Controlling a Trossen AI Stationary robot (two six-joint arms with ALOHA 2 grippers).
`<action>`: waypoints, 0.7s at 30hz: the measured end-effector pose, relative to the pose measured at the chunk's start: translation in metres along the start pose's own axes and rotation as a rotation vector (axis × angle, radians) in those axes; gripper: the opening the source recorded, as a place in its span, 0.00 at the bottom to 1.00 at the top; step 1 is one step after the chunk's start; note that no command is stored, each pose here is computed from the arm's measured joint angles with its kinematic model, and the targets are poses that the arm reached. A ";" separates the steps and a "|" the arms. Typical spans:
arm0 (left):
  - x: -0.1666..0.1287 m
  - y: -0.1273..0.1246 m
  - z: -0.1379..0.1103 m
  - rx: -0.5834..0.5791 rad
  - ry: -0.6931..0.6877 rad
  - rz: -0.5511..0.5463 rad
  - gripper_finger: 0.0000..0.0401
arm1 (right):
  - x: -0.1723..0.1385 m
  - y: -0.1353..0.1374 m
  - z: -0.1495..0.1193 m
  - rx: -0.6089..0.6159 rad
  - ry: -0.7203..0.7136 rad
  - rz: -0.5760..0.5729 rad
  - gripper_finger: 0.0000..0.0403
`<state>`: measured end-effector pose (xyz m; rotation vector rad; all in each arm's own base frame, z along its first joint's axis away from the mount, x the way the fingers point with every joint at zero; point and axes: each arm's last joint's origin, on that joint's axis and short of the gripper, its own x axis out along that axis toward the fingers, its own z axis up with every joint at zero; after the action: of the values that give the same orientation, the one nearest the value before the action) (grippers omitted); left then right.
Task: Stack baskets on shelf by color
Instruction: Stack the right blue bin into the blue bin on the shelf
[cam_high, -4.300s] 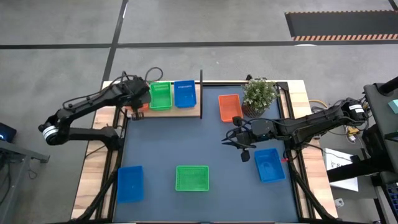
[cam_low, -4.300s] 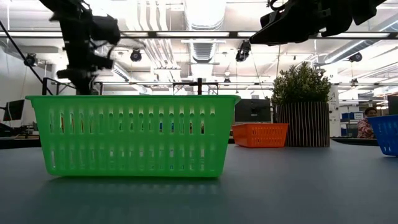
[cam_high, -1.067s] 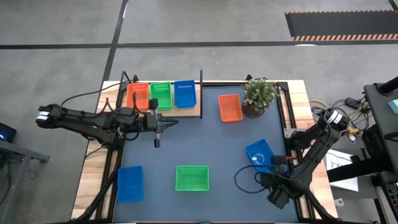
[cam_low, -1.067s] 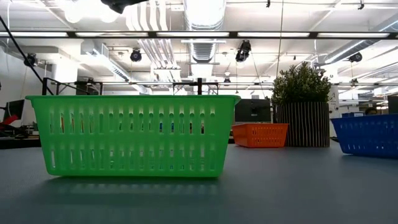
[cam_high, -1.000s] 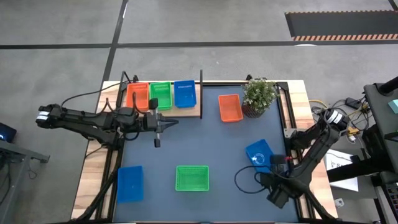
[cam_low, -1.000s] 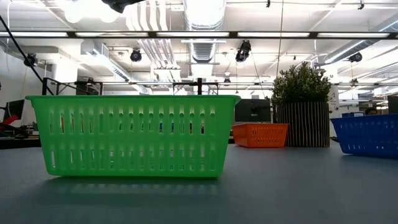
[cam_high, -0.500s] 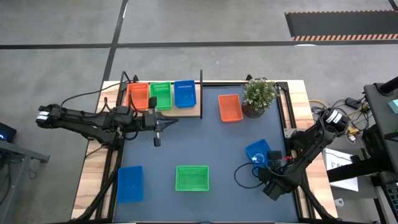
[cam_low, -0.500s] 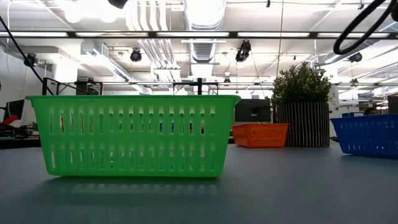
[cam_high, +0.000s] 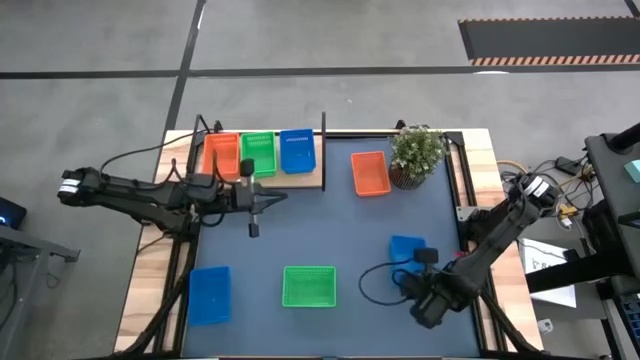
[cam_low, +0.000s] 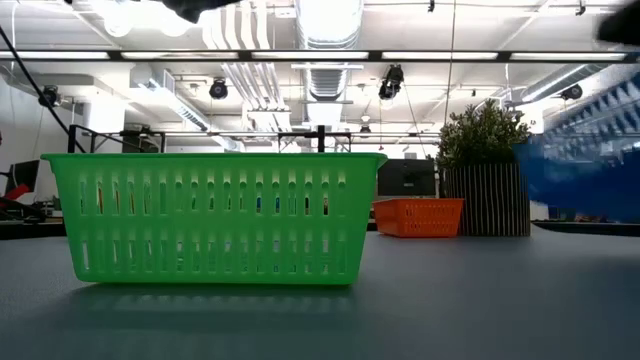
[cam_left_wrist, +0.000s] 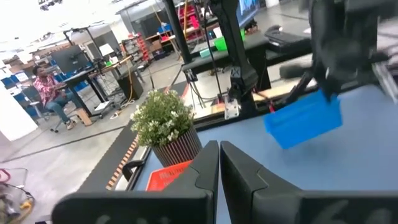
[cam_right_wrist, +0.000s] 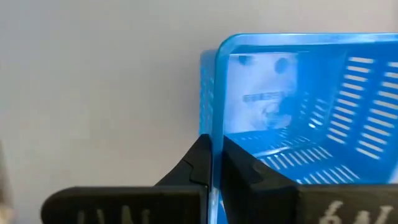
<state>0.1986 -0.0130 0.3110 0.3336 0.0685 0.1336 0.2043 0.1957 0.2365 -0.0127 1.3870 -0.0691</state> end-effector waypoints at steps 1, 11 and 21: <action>0.000 -0.001 -0.004 0.015 -0.002 0.001 0.00 | -0.008 0.000 0.007 0.015 -0.038 0.011 0.02; -0.014 0.000 -0.015 0.123 -0.094 0.087 0.00 | -0.079 -0.029 0.079 -0.013 -0.432 -0.079 0.02; -0.047 0.012 -0.007 0.138 -0.205 0.158 0.00 | -0.091 -0.113 0.137 -0.057 -0.548 -0.266 0.02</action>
<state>0.1502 -0.0065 0.3103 0.4888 -0.1530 0.2513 0.3182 0.0837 0.3566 -0.2470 0.8320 -0.2311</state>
